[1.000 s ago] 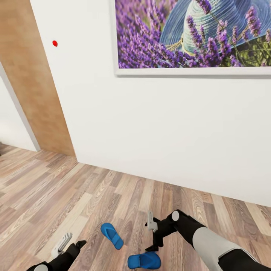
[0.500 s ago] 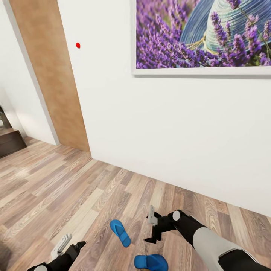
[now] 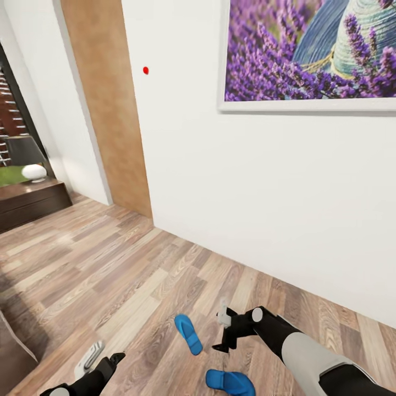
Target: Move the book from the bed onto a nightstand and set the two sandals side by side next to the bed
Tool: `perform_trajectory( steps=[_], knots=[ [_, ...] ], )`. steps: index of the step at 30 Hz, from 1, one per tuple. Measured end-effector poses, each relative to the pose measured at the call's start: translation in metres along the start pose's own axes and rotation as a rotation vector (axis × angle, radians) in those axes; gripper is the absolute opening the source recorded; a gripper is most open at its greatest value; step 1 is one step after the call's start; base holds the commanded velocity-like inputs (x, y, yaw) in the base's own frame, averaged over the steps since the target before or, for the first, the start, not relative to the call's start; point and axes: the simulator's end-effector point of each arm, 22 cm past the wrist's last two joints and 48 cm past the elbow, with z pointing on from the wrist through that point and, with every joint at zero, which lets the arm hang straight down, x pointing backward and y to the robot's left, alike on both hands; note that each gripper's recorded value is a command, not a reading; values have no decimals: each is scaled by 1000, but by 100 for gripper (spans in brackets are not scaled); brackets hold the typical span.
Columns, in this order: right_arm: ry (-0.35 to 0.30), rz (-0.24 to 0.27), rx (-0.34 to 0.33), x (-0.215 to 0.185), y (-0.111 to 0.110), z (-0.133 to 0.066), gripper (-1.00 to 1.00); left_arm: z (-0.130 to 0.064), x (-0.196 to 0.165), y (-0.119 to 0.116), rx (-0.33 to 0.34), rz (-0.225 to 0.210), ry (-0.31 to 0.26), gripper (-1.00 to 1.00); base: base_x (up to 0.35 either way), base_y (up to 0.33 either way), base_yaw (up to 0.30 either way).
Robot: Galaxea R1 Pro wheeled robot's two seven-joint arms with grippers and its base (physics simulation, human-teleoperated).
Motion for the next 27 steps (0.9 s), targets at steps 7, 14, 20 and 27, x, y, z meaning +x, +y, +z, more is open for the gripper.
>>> perform_trajectory(
  steps=[7,14,20,27],
  knots=[
    [57,43,84,11,-18,-2,100,-2,-3,-4,8,3,-8,100,-240,-232,259],
    [72,47,181,12,-38,-5,100,-3,-4,-6,14,5,-12,100,-147,-137,259],
    [110,64,224,22,-45,-8,100,-9,-12,-17,39,6,-32,100,-37,-34,259],
    [155,83,232,37,-43,-7,100,-16,-21,-27,65,12,-67,100,-12,-11,256]
  ],
)
